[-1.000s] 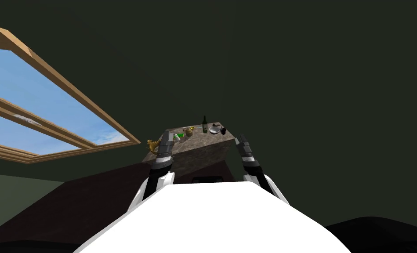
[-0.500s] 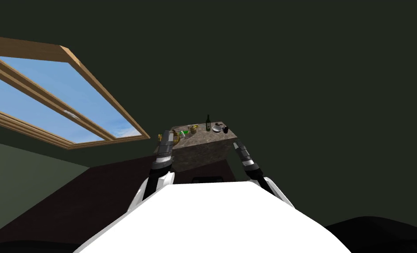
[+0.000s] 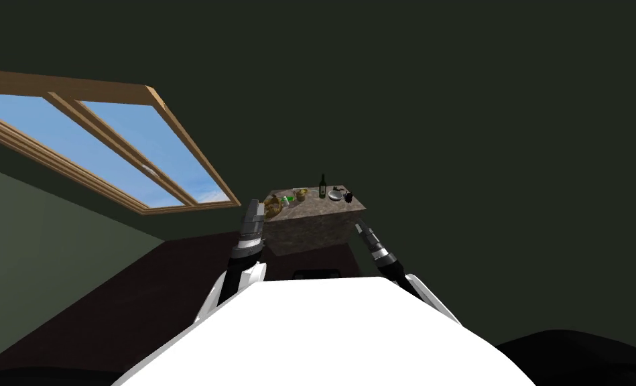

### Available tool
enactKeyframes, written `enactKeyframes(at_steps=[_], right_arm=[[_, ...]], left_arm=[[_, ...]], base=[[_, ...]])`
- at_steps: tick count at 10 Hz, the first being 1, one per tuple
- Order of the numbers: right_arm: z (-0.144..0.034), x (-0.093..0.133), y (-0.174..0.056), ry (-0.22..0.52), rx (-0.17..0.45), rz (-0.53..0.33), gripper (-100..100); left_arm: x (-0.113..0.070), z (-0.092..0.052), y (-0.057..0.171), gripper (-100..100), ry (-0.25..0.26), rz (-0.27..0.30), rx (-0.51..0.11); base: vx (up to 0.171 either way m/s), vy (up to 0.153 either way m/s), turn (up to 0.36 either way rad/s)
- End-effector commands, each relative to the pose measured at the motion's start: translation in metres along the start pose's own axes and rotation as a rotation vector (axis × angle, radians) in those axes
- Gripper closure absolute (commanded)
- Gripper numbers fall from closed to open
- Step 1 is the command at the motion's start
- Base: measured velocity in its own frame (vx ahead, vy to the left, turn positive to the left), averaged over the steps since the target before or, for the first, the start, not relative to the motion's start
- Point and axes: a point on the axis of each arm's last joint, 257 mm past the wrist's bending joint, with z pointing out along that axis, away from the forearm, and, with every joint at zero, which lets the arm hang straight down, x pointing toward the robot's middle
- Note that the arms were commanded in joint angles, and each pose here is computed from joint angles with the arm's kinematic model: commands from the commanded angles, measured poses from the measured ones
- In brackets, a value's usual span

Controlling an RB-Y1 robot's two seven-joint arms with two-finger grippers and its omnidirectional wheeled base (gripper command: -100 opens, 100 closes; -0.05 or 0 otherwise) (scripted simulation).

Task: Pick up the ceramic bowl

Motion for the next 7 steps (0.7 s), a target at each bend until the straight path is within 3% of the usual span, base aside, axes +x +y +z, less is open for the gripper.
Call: enactKeyframes(at_steps=[1,4,5,6,7], right_arm=[[-0.014,0.006,-0.021,0.051,0.048,-0.032,-100],[-0.029,0.011,-0.042,0.124,0.096,-0.083,-100],[-0.044,0.015,-0.062,0.167,0.142,-0.109,-100],[-0.045,0.014,-0.062,0.182,0.144,-0.122,-100],[-0.062,0.017,-0.082,0.224,0.192,-0.148,-100]], left_arm=[[0.000,0.000,0.000,0,0.000,0.000,0.000],[0.000,0.000,0.000,0,0.000,0.000,0.000],[0.000,0.000,0.000,0,0.000,0.000,0.000],[0.000,0.000,0.000,0,0.000,0.000,0.000],[0.000,0.000,0.000,0,0.000,0.000,0.000]], base=[[-0.077,0.041,0.226],[-0.059,0.039,0.136],[-0.055,0.045,0.230],[-0.039,0.031,0.113],[-0.036,0.048,0.227]])
